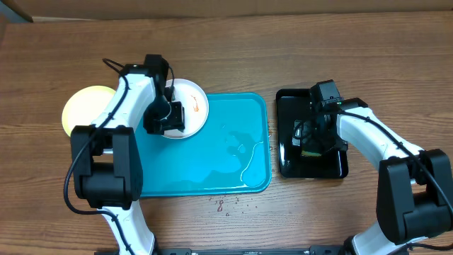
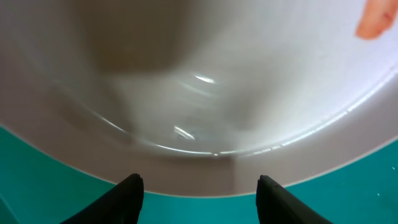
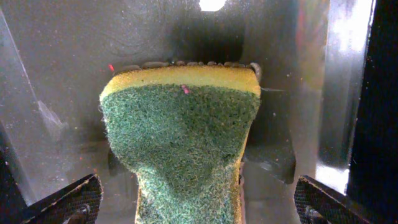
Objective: Clean dirty plates on tray and stack at the side
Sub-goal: 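Slide the stained white plate rightward onto the tray center with left gripper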
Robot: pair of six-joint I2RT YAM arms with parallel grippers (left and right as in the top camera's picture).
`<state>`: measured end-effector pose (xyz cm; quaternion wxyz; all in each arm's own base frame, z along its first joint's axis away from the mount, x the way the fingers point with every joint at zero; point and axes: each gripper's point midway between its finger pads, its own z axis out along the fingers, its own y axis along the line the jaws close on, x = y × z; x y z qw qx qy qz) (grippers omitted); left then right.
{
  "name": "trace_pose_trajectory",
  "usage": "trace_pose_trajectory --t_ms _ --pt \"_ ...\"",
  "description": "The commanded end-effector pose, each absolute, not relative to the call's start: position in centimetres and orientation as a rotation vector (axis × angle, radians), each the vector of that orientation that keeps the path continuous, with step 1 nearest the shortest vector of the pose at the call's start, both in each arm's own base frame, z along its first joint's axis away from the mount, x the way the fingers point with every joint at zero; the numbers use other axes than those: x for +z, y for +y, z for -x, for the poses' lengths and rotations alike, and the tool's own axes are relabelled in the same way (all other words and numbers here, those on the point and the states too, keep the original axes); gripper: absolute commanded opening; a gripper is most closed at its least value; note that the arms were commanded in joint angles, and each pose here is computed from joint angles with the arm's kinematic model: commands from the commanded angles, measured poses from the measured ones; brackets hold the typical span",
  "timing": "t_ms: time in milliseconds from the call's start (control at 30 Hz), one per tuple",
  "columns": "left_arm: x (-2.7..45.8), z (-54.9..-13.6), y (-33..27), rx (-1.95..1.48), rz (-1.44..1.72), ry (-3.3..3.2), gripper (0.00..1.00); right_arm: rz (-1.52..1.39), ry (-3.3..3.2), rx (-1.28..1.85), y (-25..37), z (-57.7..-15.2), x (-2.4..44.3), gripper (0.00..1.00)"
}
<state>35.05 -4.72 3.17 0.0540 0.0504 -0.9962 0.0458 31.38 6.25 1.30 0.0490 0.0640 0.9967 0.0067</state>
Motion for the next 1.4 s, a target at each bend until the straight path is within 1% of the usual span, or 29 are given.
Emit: trace_pose_trajectory --t_ms 0,67,100,167,233,300,367,533,733,867,933,1100,1367 --pt "3.2 -34.4 -7.0 0.200 -0.060 -3.004 0.60 -0.199 3.018 0.017 6.1 -31.5 1.8 1.00" --pt "3.1 -34.3 -7.9 0.197 -0.013 -3.006 0.59 -0.199 3.018 0.017 6.1 -31.5 1.8 1.00" --pt "3.1 -34.3 -8.4 0.196 0.014 -3.010 0.56 -0.199 3.018 0.017 6.1 -31.5 1.8 1.00" --pt "3.0 -34.3 -9.3 0.197 0.051 -3.019 0.44 -0.199 3.018 0.017 6.1 -31.5 1.8 1.00" --pt "3.0 -34.6 -10.0 0.194 0.081 -3.037 0.26 -0.199 3.018 0.017 6.1 -31.5 1.8 1.00" --pt "2.9 -35.3 -9.6 0.139 0.071 -3.071 0.04 -0.199 3.018 0.017 6.1 -31.5 1.8 1.00" --pt "2.8 -36.1 -9.0 0.092 -0.002 -3.106 0.04 -0.199 3.018 0.017 6.1 -31.5 1.8 1.00" --pt "2.8 -37.7 -8.7 0.152 -0.205 -3.145 0.04 -0.199 3.018 0.017 6.1 -31.5 1.8 1.00" --pt "2.5 -37.4 -9.1 0.121 -0.189 -3.147 0.04 -0.199 3.018 0.017 6.1 -31.5 1.8 1.00" --pt "1.1 -36.5 -8.7 -0.009 -0.189 -3.153 0.04 -0.199 3.018 0.017 6.1 -31.5 1.8 1.00" --pt "0.5 -36.0 -8.8 -0.014 -0.186 -3.148 0.04 -0.199 3.018 0.017 6.1 -31.5 1.8 1.00" --pt "-0.1 -34.7 -11.1 0.138 -0.150 -3.098 0.04 -0.199 3.018 0.017 6.1 -31.5 1.8 1.00" --pt "0.9 -32.7 -16.9 0.501 0.040 -2.984 0.04 -0.199 3.018 0.017 6.1 -31.5 1.8 1.00"
